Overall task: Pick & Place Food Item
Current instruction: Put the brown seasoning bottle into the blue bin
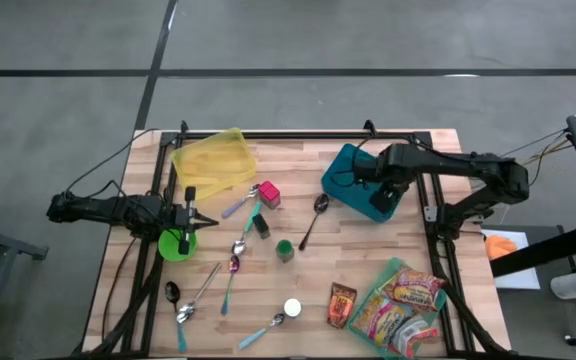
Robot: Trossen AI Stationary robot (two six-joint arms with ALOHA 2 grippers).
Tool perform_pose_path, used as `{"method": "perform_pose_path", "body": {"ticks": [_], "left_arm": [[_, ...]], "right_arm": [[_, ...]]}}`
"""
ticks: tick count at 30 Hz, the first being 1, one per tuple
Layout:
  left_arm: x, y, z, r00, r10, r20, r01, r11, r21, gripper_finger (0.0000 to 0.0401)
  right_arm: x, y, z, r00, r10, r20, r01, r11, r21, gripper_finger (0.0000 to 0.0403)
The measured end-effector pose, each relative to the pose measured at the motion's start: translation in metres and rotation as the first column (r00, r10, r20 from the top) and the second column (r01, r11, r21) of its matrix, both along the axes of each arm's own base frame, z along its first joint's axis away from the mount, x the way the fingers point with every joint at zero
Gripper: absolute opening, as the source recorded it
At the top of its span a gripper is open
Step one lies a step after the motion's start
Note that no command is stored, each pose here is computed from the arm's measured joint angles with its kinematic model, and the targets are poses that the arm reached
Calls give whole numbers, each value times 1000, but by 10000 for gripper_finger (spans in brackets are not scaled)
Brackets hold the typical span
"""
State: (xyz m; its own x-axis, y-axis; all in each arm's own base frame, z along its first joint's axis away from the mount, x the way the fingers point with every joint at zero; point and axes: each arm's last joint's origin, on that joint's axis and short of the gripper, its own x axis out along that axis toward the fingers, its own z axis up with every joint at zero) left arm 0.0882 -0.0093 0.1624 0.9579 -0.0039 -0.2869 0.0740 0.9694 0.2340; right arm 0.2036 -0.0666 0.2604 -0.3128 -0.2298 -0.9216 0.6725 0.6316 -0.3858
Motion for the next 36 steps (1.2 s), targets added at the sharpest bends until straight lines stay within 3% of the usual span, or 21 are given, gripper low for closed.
{"method": "perform_pose_path", "body": {"ticks": [17,36], "left_arm": [[0,0,0,1000,0,0,0,1000,0,0],[0,0,0,1000,0,0,0,1000,0,0]], "right_arm": [[-17,-45,-14,999,-38,12,37,997,70,152],[-33,-62,-48,998,-57,15,55,994,96,152]]}}
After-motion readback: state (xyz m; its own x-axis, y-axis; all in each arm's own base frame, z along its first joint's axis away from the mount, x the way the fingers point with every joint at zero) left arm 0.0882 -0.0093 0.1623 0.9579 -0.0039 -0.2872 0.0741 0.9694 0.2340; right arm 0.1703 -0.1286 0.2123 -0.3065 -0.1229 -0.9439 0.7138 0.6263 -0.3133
